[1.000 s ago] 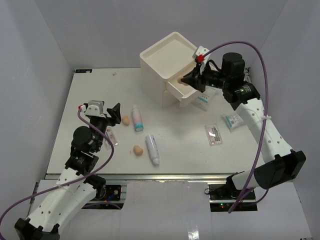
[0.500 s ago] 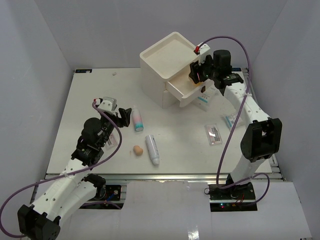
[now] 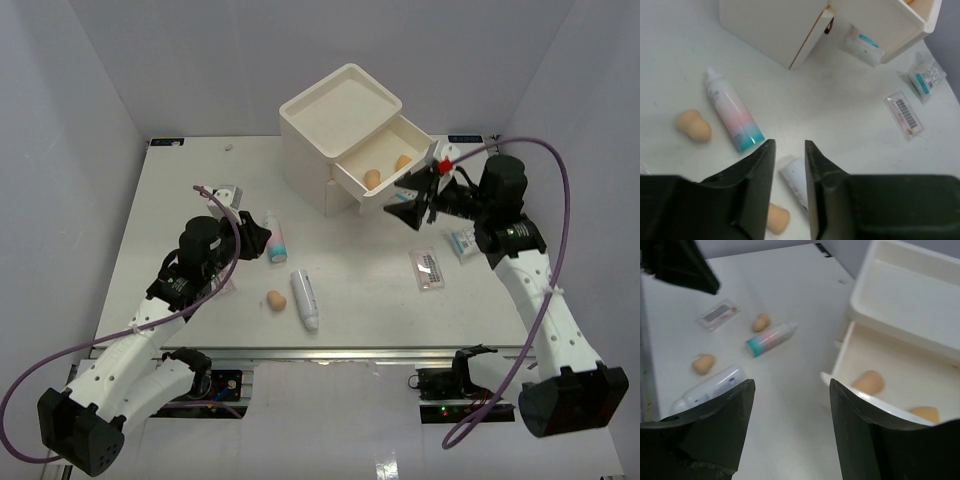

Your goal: Organize the makeup

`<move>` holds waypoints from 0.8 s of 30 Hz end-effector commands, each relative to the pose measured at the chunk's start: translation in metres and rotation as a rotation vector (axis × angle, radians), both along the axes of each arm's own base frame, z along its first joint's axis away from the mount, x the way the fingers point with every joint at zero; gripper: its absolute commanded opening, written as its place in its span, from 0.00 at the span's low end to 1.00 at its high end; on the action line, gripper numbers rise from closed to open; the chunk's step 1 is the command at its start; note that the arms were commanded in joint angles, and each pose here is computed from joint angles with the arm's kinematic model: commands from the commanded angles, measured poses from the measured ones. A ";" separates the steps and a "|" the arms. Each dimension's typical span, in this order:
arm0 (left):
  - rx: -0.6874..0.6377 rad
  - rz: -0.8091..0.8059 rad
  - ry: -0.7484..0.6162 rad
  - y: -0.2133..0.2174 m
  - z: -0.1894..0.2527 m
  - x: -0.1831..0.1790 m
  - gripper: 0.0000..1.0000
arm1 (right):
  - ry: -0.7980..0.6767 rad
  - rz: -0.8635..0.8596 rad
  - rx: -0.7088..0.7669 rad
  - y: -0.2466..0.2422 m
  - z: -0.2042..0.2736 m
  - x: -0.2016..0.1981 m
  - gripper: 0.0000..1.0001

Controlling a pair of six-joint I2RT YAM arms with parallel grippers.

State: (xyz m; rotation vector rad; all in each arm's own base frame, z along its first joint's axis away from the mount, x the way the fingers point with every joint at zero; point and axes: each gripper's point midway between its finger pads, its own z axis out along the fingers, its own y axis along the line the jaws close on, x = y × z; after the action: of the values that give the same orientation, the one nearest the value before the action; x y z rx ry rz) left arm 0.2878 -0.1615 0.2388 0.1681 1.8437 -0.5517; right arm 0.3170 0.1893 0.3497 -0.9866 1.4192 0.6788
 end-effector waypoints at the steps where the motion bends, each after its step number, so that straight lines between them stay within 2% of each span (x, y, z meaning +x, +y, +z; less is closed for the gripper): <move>1: -0.110 0.082 0.299 0.003 -0.029 -0.026 0.36 | 0.048 0.296 0.033 0.012 -0.046 -0.084 0.68; 2: -0.121 0.103 0.353 0.004 -0.040 -0.031 0.32 | 0.032 0.266 0.035 0.004 -0.059 -0.088 0.69; 3: -0.119 0.120 0.403 0.004 -0.051 -0.032 0.21 | 0.027 0.240 0.044 -0.002 -0.066 -0.088 0.71; 5: -0.098 0.143 0.521 0.004 -0.075 -0.040 0.16 | 0.044 0.203 0.072 -0.014 -0.083 -0.089 0.75; 7: -0.078 0.199 0.683 0.003 -0.106 -0.046 0.23 | 0.059 0.189 0.093 -0.023 -0.080 -0.089 0.75; 9: -0.047 0.229 0.777 0.003 -0.127 -0.050 0.31 | 0.071 0.148 0.100 -0.032 -0.081 -0.084 0.75; 10: -0.031 0.234 0.813 0.003 -0.136 -0.051 0.37 | 0.070 0.141 0.100 -0.033 -0.081 -0.084 0.75; 13: -0.017 0.260 0.849 0.004 -0.149 -0.056 0.45 | 0.072 0.118 0.099 -0.036 -0.083 -0.081 0.75; 24: 0.101 0.287 0.948 -0.003 -0.192 -0.069 0.47 | 0.061 0.087 0.090 -0.039 -0.084 -0.077 0.75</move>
State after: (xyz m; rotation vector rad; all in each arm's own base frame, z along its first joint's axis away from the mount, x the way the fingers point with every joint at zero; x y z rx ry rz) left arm 0.2228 -0.1623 0.0617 -0.3427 2.7172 -0.4114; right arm 0.2392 0.1509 0.2533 -0.9510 1.4422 0.8732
